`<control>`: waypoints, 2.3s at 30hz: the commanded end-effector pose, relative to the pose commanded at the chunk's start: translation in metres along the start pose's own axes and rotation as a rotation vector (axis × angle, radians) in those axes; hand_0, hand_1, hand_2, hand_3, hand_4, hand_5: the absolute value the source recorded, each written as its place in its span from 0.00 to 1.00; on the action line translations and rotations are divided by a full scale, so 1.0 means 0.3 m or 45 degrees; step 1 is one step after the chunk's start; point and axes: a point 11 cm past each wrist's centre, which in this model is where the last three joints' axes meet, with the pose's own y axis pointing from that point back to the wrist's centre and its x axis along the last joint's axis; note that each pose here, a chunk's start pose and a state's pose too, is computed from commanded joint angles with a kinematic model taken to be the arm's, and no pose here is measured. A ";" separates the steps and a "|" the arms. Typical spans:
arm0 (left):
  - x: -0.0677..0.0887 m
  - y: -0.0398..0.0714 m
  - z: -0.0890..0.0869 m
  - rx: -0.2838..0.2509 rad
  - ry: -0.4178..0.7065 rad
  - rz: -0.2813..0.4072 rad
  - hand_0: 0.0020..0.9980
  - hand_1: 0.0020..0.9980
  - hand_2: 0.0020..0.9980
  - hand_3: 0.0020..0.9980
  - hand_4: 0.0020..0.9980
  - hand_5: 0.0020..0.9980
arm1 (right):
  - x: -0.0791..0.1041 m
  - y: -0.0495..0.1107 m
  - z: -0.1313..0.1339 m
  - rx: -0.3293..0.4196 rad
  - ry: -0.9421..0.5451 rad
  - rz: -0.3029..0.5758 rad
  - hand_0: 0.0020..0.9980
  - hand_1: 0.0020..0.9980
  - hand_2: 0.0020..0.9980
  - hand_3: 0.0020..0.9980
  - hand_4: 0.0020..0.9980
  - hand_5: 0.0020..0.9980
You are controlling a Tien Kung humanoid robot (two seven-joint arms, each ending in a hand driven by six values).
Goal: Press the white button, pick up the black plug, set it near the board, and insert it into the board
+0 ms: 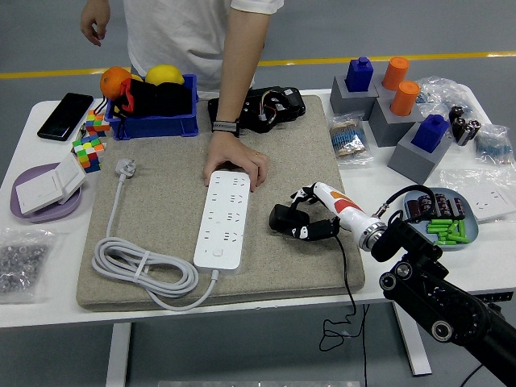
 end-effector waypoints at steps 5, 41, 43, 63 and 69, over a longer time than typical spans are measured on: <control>-0.001 0.000 0.001 -0.002 0.002 -0.001 0.66 0.66 0.65 0.65 0.62 0.01 | -0.001 0.001 -0.009 0.028 -0.004 0.006 0.48 0.57 0.60 0.44 0.90 0.10; -0.004 -0.001 -0.005 0.003 0.001 -0.003 0.66 0.66 0.65 0.65 0.62 0.01 | 0.007 0.024 -0.076 0.140 0.030 0.037 0.28 0.38 0.43 0.46 0.76 0.00; -0.006 -0.001 -0.005 0.002 0.003 -0.004 0.66 0.66 0.65 0.65 0.62 0.01 | 0.021 0.028 -0.102 0.163 0.046 0.054 0.28 0.38 0.43 0.46 0.76 0.00; 0.003 0.000 0.003 0.000 0.010 0.002 0.66 0.66 0.65 0.65 0.62 0.01 | -0.003 0.011 -0.429 0.408 0.438 -0.022 0.34 0.41 0.45 0.47 0.76 0.00; 0.005 0.001 0.007 -0.002 0.008 0.004 0.66 0.66 0.65 0.65 0.62 0.01 | -0.060 -0.022 -0.432 0.386 0.529 -0.077 0.35 0.41 0.45 0.48 0.76 0.00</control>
